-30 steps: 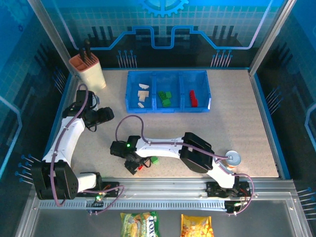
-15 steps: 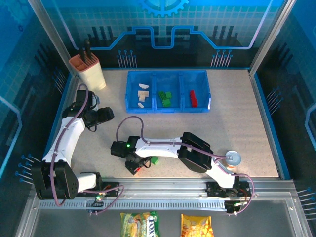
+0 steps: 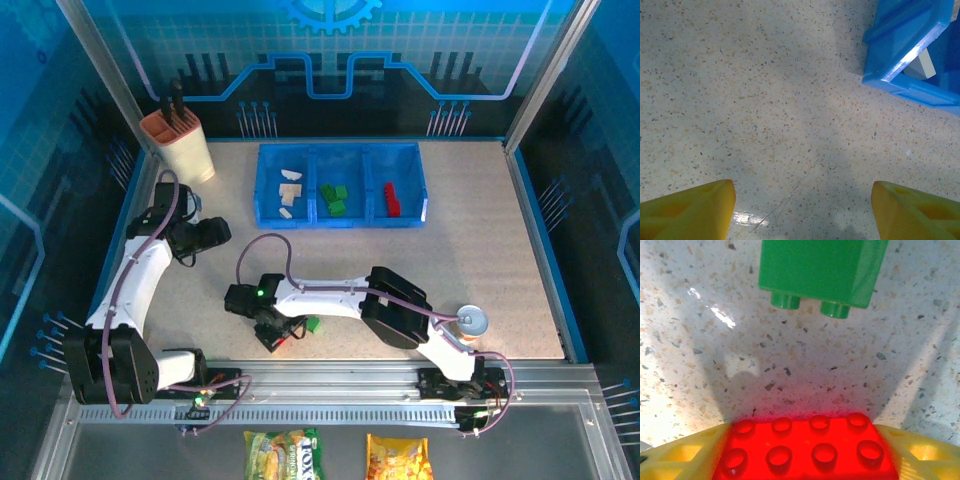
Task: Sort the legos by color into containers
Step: Pick up the lego from the bottom-center of the table, then place the lego in the container.
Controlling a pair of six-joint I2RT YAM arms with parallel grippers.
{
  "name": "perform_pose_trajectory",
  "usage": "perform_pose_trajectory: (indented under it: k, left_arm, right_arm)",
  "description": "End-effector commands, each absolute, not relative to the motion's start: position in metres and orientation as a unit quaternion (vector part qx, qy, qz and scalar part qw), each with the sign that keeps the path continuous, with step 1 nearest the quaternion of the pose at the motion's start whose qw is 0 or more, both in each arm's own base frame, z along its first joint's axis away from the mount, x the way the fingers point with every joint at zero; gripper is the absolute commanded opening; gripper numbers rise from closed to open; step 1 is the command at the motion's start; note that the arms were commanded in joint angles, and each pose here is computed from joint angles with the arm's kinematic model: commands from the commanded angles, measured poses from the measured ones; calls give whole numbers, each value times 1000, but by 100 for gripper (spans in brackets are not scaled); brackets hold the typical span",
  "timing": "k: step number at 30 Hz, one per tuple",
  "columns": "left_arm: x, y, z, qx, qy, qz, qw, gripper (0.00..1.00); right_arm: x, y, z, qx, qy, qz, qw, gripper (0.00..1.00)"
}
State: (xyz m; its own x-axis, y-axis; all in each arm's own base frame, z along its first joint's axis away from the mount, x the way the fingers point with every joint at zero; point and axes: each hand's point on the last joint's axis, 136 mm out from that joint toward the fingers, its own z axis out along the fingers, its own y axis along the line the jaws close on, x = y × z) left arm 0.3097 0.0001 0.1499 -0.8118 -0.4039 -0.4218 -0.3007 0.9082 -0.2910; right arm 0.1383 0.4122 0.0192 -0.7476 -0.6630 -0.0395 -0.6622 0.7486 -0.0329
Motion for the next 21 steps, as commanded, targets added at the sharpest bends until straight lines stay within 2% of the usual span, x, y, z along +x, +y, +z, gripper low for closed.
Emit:
perform_pose_trajectory:
  k: [1, 11, 21]
  left_arm:
    - [306, 2, 145, -183, 949, -104, 236, 73]
    - [306, 3, 145, -183, 949, -104, 235, 73]
    - [307, 1, 145, -182, 949, -107, 234, 73]
  right_arm:
    - [163, 406, 39, -334, 942, -8, 43, 63]
    - [211, 375, 61, -297, 953, -8, 61, 63]
    - [266, 280, 87, -208, 975, -15, 75, 63]
